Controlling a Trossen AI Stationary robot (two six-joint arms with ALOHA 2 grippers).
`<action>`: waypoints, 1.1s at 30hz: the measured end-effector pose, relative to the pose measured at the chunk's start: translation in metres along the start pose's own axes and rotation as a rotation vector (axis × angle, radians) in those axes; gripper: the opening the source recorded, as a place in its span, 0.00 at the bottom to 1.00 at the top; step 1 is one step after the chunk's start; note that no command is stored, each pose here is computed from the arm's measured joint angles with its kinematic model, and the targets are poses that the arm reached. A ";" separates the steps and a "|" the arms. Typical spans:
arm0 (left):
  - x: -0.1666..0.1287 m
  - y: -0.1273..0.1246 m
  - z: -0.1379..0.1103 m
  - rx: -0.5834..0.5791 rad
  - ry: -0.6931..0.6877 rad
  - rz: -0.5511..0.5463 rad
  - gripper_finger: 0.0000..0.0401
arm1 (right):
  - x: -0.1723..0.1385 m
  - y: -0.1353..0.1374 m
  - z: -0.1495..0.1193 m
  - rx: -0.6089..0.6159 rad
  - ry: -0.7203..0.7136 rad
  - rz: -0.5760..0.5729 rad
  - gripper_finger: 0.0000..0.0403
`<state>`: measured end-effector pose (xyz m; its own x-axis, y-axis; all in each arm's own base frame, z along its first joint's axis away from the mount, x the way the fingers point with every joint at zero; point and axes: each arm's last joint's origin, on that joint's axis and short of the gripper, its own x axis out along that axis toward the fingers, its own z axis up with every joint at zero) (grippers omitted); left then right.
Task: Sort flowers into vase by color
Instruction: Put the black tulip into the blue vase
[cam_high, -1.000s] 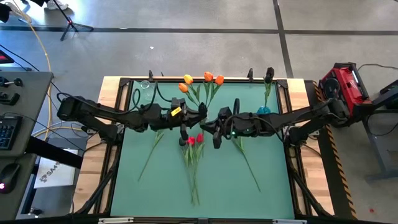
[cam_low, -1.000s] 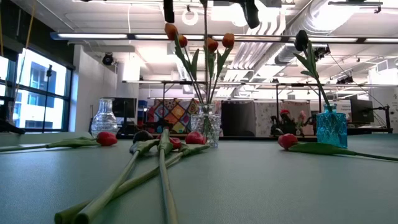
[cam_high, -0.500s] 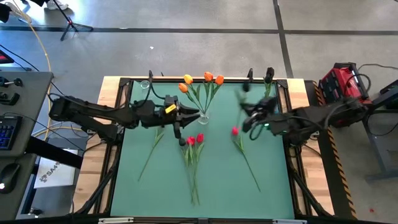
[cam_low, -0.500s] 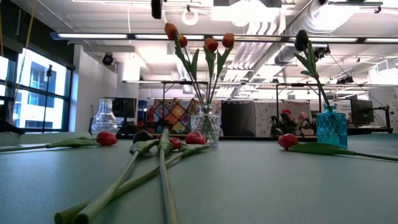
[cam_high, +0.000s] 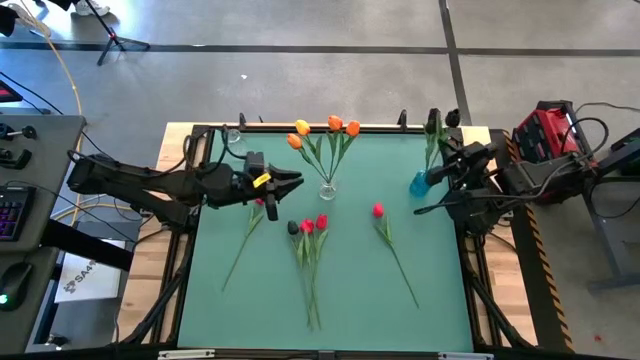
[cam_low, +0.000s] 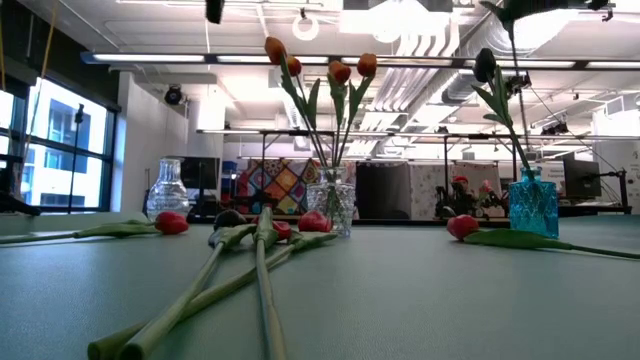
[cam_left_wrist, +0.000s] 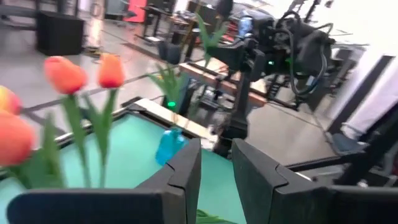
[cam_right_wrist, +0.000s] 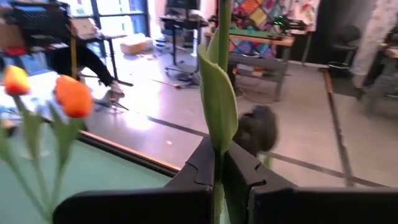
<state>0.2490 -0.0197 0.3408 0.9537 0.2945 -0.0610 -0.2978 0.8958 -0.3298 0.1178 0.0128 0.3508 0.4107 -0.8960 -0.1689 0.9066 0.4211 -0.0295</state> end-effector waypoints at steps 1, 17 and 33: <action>-0.002 0.001 0.001 0.001 -0.003 0.013 0.19 | 0.001 -0.003 -0.001 -0.006 0.007 -0.013 0.00; -0.008 0.007 0.002 0.020 0.006 0.099 0.19 | 0.015 -0.014 -0.029 0.031 -0.054 -0.171 0.00; -0.008 0.007 0.002 0.018 0.002 0.102 0.19 | 0.019 -0.012 -0.047 0.079 -0.038 -0.171 0.00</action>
<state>0.2394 -0.0150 0.3413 0.9183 0.3842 -0.0950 -0.3943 0.8671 -0.3045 0.1105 -0.0022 0.3016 0.2521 -0.9589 -0.1302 0.9677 0.2513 0.0228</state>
